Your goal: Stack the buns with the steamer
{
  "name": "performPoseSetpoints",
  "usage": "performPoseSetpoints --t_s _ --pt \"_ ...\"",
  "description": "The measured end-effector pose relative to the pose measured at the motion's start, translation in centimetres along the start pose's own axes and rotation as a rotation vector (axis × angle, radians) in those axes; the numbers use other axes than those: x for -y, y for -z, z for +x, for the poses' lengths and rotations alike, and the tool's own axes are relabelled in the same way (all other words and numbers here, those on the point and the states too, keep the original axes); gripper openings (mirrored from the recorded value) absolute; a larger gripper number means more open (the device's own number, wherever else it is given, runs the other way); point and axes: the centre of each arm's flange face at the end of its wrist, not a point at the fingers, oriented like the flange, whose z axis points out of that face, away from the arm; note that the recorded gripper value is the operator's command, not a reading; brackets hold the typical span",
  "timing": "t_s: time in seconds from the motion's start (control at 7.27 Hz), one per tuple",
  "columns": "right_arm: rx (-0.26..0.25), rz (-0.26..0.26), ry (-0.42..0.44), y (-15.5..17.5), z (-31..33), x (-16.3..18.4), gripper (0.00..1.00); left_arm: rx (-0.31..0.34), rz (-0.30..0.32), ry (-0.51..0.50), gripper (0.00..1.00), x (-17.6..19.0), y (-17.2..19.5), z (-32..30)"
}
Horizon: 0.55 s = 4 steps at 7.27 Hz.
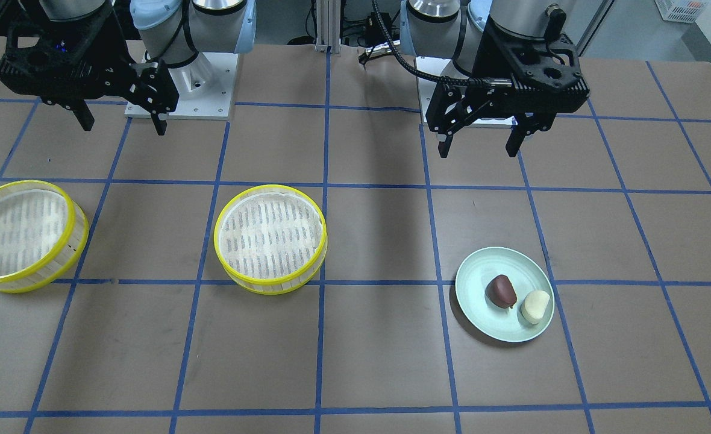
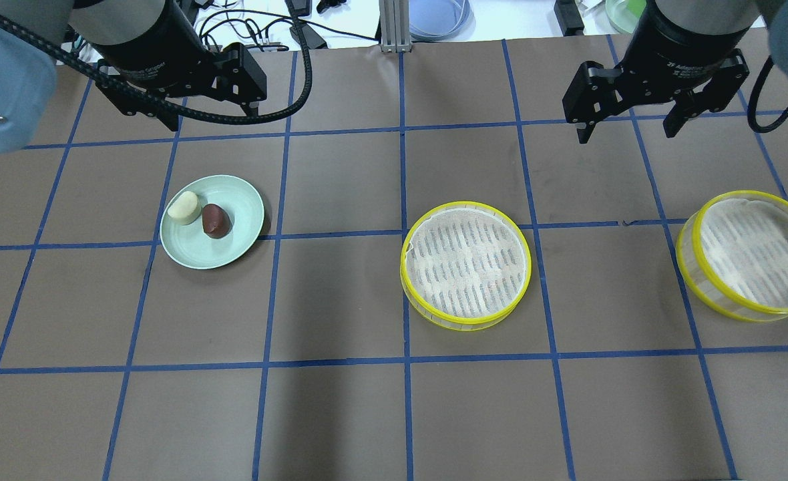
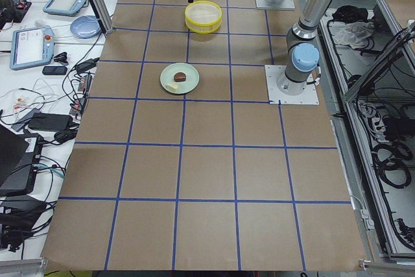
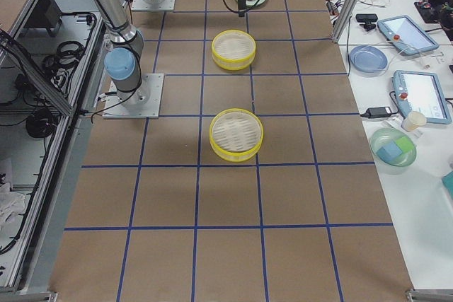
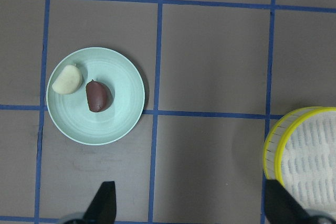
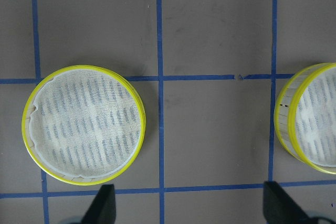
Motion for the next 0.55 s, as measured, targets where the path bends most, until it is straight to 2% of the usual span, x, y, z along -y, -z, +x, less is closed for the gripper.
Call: performPoseSetpoints --t_s 0.28,0.55 --pt "-0.017 -0.002 0.020 -0.2 2.9 0.7 1.00 0.000 -0.010 0.005 1.00 0.4 -0.6 -0.4" --pt "-0.040 -0.029 0.054 -1.3 11.3 1.9 1.00 0.008 -0.036 -0.025 1.00 2.5 -2.3 -4.2"
